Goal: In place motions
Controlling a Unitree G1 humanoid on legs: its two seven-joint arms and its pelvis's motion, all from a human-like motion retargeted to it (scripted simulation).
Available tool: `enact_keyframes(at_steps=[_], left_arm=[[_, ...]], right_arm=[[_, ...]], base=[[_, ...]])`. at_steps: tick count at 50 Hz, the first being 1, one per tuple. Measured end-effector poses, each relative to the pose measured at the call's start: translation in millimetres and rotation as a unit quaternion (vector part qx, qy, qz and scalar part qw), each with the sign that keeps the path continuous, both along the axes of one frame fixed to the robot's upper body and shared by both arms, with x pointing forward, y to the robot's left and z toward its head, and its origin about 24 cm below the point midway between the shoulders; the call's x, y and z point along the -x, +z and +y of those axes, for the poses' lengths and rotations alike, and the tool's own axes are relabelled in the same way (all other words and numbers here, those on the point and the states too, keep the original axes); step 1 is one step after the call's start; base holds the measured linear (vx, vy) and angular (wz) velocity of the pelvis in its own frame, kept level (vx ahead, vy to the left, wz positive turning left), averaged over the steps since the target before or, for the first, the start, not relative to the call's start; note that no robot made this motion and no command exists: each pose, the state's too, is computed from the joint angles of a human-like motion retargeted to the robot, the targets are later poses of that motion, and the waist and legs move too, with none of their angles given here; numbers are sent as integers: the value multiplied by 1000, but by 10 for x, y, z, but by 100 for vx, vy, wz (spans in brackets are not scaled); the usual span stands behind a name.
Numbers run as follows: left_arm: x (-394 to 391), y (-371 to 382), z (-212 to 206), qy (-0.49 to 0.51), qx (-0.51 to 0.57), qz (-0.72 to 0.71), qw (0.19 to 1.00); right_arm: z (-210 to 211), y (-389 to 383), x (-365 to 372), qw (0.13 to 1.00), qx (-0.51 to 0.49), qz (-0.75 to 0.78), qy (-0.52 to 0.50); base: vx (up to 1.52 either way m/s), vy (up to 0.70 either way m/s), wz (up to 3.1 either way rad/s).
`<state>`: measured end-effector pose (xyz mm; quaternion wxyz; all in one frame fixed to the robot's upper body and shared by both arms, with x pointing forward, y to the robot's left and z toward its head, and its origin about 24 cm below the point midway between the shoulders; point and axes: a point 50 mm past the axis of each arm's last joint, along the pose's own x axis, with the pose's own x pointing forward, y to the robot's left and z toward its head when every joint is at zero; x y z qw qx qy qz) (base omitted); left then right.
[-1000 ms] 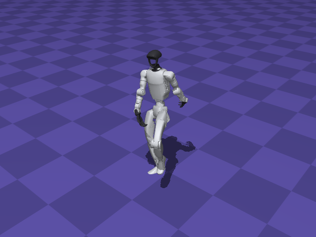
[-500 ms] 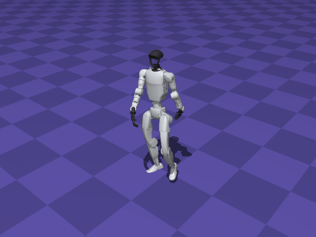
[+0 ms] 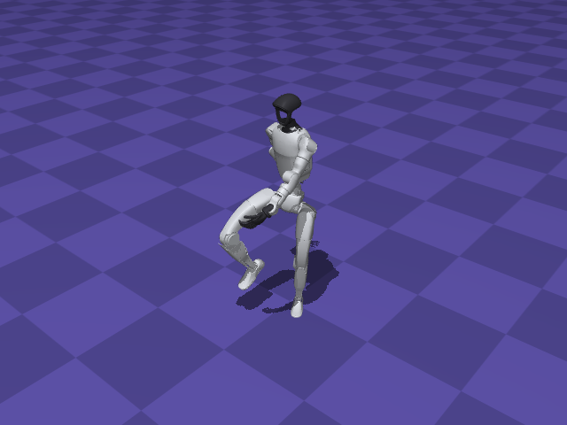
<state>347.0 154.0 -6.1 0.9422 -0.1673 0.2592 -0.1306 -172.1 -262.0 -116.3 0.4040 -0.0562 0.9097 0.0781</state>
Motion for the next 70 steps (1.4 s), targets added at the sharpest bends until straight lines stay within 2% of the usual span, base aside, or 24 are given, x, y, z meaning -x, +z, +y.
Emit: enact_keyframes(at_steps=[2, 5, 10, 13, 15, 20, 25, 30, 40, 45, 50, 54, 58, 62, 66, 70], left_arm=[[-249, 405, 165, -16, -51, -48, 997], [-402, 729, 507, 37, -150, -65, 986], [-410, 744, 615, 79, -206, -50, 974], [-283, 476, 569, 76, -194, -20, 978], [-85, 174, 606, 74, -206, -18, 976], [634, -658, 587, 39, -253, 115, 960], [1605, -1341, 217, -26, -166, 277, 946], [2353, -1607, -120, -10, -41, 392, 919], [3639, -1684, -110, 73, 95, 564, 817], [4438, -1556, -85, 96, 102, 644, 752], [5284, -1208, 58, -28, 48, 749, 660], [5795, -846, 39, -130, 70, 815, 560], [6057, -577, 3, -164, 129, 844, 495], [6117, -493, -33, -130, 162, 854, 477], [5905, -679, -134, -70, 191, 827, 525], [5574, -941, -111, -50, 171, 792, 584]], right_arm=[[-146, 218, 271, 998, 38, 53, -27], [-283, 500, 595, 986, 115, 85, -86], [-175, 431, 619, 961, 200, 12, -193], [-30, 274, 485, 961, 173, -16, -214], [66, 67, 180, 969, 110, -51, -217], [328, -332, -582, 980, -16, -136, -143], [333, -506, -1361, 974, -60, -218, -24], [354, -526, -2061, 952, -82, -291, 44], [554, -406, -2911, 916, -119, -366, 114], [929, -262, -3432, 884, -178, -426, 74], [1311, 311, -4415, 785, -245, -569, -16], [1471, 1058, -5141, 682, -277, -676, -26], [1470, 1958, -5667, 573, -270, -774, 18], [1243, 2499, -5872, 512, -197, -832, 85], [1236, 2520, -5890, 501, -156, -844, 106], [1321, 1990, -5703, 547, -177, -813, 91]], base=[[-6, 18, 104], [12, -3, -8], [0, -11, -59], [7, -8, -65], [10, 5, -173], [11, -6, -121], [10, -6, -53], [6, -9, -46], [4, -23, -2], [0, -19, 18], [-6, -23, -54], [-15, -15, -123], [-14, -12, -137], [-3, -3, -40], [-1, -5, 22], [5, 5, 77]])
